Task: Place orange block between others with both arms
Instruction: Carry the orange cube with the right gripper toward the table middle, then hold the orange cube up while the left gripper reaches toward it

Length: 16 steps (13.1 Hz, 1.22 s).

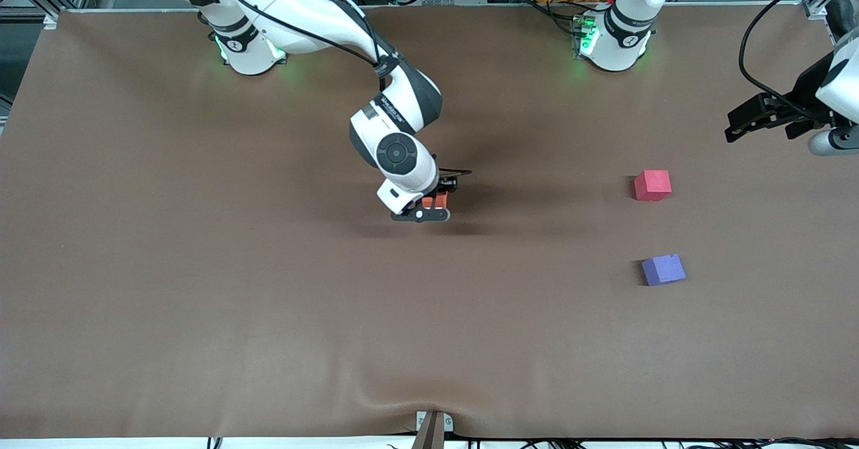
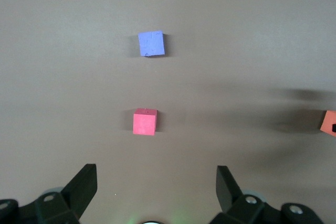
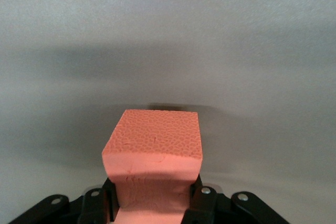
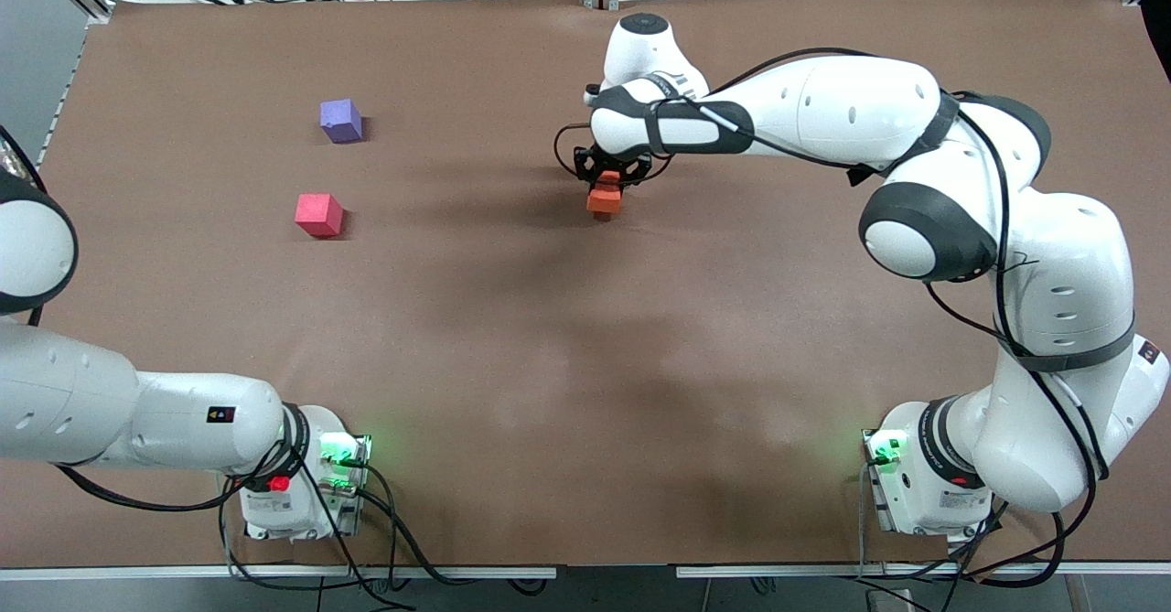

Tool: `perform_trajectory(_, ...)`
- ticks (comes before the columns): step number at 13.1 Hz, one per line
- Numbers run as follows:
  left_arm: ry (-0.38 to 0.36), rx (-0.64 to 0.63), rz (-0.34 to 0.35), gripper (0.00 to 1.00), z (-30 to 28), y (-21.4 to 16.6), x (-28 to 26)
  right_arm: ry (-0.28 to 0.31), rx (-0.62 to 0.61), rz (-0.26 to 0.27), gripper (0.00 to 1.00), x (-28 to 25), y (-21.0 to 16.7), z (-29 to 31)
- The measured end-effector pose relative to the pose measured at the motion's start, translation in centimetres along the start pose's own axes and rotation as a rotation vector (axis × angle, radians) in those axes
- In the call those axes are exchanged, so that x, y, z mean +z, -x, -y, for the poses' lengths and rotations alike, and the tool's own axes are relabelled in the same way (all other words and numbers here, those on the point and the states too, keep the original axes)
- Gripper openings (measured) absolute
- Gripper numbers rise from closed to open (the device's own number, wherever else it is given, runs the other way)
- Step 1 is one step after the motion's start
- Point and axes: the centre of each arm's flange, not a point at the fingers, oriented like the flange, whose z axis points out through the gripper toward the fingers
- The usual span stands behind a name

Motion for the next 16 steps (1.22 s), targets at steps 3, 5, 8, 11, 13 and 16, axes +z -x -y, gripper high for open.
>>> perform_trajectory(3, 0.0, 0.0, 0.0, 1.0, 0.0, 0.0, 0.0, 0.04, -0.008, -0.026, 0.52, 0.8, -0.1, 0.3)
perform_trajectory(5, 0.0, 0.001, 0.003, 1.0, -0.1, -0.1, 0.2, 0.065, -0.011, -0.03, 0.52, 1.9, 0.0, 0.2)
perform_trajectory(8, -0.002, 0.014, 0.023, 1.0, -0.8, -0.6, 1.2, 0.065, -0.011, -0.035, 0.59, 2.0, -0.1, 0.3)
perform_trajectory(11, -0.005, 0.02, 0.049, 1.0, -1.2, -1.4, 2.7, 0.058, -0.005, -0.046, 0.88, 0.9, -0.6, 0.5)
perform_trajectory(13, -0.006, 0.031, 0.061, 1.0, -1.9, -1.7, 3.5, 0.066, 0.009, -0.041, 1.0, -1.7, -1.5, 0.3)
perform_trajectory(16, -0.011, 0.102, 0.087, 1.0, -6.2, -1.9, 5.2, 0.08, 0.054, -0.018, 1.0, -8.6, -3.9, -1.6)
